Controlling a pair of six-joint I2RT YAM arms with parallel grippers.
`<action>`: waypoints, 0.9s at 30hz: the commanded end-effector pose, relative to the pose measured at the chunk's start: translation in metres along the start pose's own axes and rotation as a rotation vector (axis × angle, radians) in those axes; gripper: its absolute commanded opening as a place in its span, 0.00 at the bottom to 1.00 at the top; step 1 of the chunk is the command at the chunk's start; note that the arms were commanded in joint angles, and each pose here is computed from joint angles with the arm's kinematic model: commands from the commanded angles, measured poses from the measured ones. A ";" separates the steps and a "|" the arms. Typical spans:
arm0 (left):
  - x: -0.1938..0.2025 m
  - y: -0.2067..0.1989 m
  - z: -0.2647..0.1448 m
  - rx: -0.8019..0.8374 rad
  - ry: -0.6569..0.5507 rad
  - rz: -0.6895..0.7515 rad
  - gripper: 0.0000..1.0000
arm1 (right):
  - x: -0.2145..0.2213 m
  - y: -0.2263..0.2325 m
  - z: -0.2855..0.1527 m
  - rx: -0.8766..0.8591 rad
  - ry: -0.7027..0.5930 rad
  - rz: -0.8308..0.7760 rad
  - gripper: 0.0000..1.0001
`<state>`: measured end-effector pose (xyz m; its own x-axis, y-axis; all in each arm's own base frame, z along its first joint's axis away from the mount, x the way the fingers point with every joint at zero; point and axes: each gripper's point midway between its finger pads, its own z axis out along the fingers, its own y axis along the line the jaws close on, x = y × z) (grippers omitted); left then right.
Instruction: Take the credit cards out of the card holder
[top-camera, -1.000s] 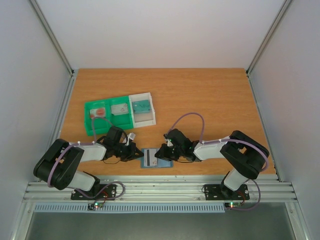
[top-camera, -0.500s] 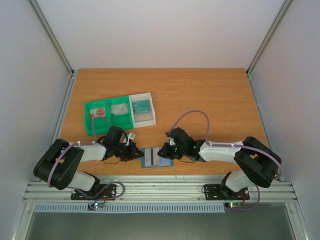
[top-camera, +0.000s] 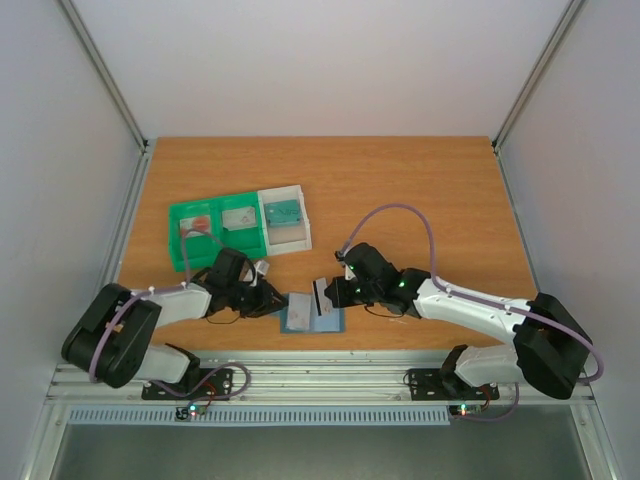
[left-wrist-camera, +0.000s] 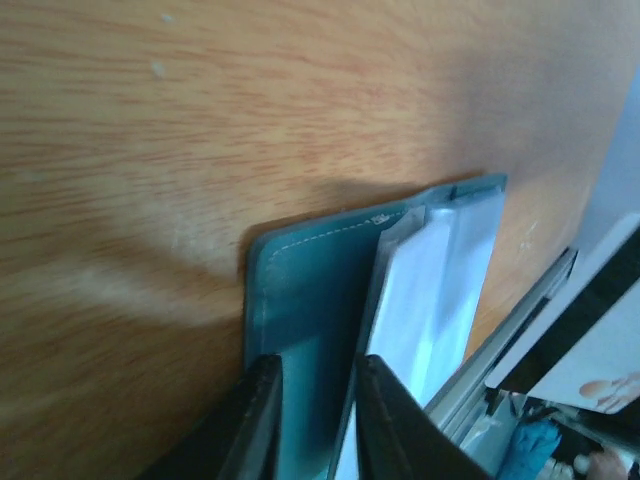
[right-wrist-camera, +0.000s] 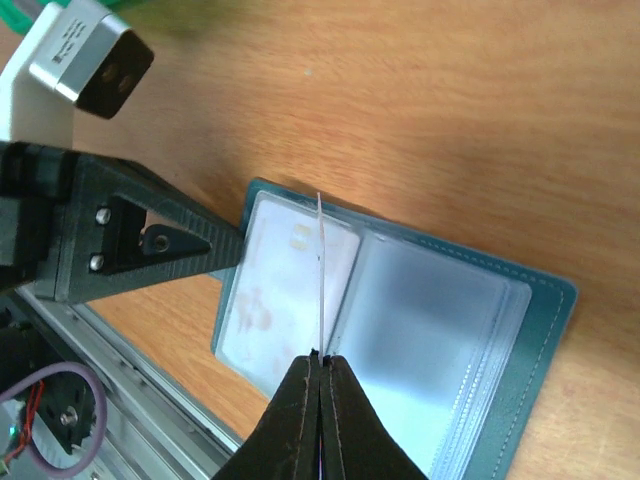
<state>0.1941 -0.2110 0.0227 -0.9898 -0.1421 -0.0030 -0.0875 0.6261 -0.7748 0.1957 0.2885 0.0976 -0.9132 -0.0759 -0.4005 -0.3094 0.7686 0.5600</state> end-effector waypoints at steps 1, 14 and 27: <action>-0.008 -0.011 -0.018 -0.054 -0.050 0.001 0.27 | -0.019 0.011 -0.017 0.008 -0.067 -0.178 0.01; -0.010 -0.135 -0.098 0.216 -0.146 0.058 0.54 | -0.046 0.038 -0.053 0.122 -0.268 -0.639 0.01; -0.005 -0.164 -0.120 0.475 -0.157 -0.248 0.48 | -0.036 0.072 -0.048 0.120 -0.402 -0.934 0.01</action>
<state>0.1991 -0.2208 0.2169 -0.9425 -0.3337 0.0204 -0.1178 0.2743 -0.9544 0.1874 0.3069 0.1736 -0.2771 -0.4656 -0.8405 -0.8108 0.5826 -0.0555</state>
